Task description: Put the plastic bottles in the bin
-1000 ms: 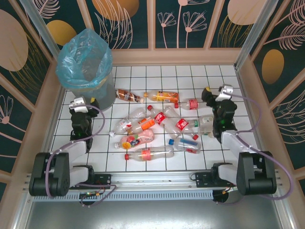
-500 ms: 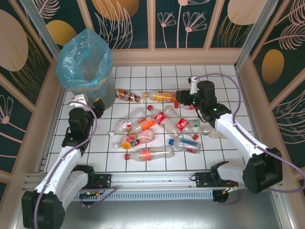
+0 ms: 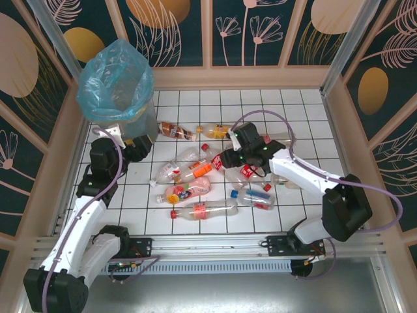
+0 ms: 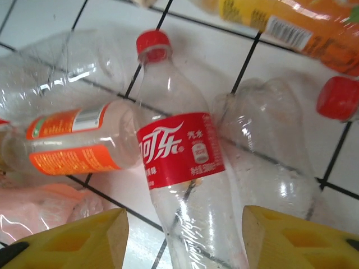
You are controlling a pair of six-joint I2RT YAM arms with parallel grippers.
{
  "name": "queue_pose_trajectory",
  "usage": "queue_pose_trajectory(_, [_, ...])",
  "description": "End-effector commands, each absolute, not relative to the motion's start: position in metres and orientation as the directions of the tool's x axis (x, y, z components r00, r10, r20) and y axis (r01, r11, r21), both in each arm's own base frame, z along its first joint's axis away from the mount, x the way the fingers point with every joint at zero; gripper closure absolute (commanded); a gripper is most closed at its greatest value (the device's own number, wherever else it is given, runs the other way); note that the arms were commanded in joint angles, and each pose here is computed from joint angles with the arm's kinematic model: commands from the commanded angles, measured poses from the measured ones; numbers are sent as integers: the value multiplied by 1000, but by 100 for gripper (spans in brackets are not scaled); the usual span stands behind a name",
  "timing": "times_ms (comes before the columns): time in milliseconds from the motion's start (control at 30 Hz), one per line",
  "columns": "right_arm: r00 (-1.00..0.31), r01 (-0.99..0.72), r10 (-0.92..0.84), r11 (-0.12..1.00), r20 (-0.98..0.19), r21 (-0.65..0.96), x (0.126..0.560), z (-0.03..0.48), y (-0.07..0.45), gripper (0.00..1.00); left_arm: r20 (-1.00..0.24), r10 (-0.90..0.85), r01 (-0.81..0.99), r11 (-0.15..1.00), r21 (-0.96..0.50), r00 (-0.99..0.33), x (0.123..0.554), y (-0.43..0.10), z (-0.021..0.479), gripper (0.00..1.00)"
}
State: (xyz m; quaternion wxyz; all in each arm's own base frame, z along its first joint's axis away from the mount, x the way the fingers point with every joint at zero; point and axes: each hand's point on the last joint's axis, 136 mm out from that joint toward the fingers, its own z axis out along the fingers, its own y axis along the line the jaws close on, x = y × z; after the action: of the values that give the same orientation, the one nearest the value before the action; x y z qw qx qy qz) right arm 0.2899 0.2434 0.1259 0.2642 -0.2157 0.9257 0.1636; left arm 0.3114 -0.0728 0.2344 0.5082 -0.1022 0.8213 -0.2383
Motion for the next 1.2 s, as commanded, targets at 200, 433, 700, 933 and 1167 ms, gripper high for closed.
queue_pose_trajectory(200, [-785,-501,-403,860,-471,99,280,96,249,41,-777,-372,118,863,-490,-508,311,-83,242,23])
queue_pose_trajectory(433, [-787,-508,-451,861,-421,26,281,72,250,35,-750,-364,121,856,-503,-552,313,-89,236,22])
queue_pose_trajectory(700, [-779,-527,-499,849,-381,-34,282,52,254,35,-749,-385,125,843,-523,-539,315,-90,247,22])
queue_pose_trajectory(933, [-775,-526,-506,848,-379,-56,287,48,254,38,-740,-392,132,832,-538,-546,316,-93,250,21])
queue_pose_trajectory(1167, [-769,-522,-489,852,-412,-36,287,61,256,48,-749,-410,161,814,-558,-520,317,-96,272,22])
